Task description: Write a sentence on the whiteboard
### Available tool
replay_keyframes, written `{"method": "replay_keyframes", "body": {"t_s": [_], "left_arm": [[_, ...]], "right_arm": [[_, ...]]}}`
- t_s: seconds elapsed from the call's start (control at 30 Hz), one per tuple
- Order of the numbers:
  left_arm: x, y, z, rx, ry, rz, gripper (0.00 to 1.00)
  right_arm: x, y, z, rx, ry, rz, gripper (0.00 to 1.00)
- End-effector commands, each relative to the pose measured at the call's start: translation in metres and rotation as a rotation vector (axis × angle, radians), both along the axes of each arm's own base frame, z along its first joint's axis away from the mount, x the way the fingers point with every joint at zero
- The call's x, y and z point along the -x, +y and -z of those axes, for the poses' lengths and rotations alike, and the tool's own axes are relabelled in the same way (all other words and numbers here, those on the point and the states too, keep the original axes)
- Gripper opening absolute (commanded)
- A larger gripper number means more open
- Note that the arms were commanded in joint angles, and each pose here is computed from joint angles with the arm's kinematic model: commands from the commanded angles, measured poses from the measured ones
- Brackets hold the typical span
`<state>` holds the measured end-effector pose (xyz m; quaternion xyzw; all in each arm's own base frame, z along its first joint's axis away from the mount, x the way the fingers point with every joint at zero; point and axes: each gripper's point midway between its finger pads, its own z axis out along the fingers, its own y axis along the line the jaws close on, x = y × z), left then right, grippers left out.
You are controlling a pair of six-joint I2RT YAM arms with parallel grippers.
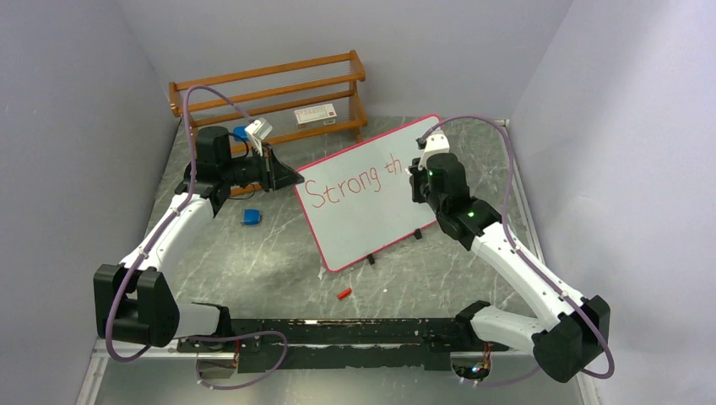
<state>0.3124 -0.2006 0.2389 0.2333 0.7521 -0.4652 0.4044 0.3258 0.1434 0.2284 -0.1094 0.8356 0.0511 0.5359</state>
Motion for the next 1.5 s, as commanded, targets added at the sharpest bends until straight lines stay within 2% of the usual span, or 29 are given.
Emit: {"method": "replay_keyframes", "body": {"t_s": [0.0,0.67,1.03,1.47], "left_arm": [[0.007,-0.004,0.031,-0.075,0.053,0.016,0.05],[0.006,-0.003,0.031,-0.086,0.054,0.015,0.05],[0.006,-0.003,0.032,-0.083,0.058,0.017,0.05],[0.006,-0.003,0.032,-0.082,0.058,0.017,0.05]], "right_arm": [[-0.010,-0.009,-0.026,-0.021,-0.065,0.019,0.00],[-0.026,0.001,-0.028,-0.068,-0.076,-0.079,0.00],[-0.032,0.002,-0.034,-0.072,-0.093,-0.070,0.00],[-0.024,-0.005,-0.006,-0.048,-0.018,-0.041,0.00]]}}
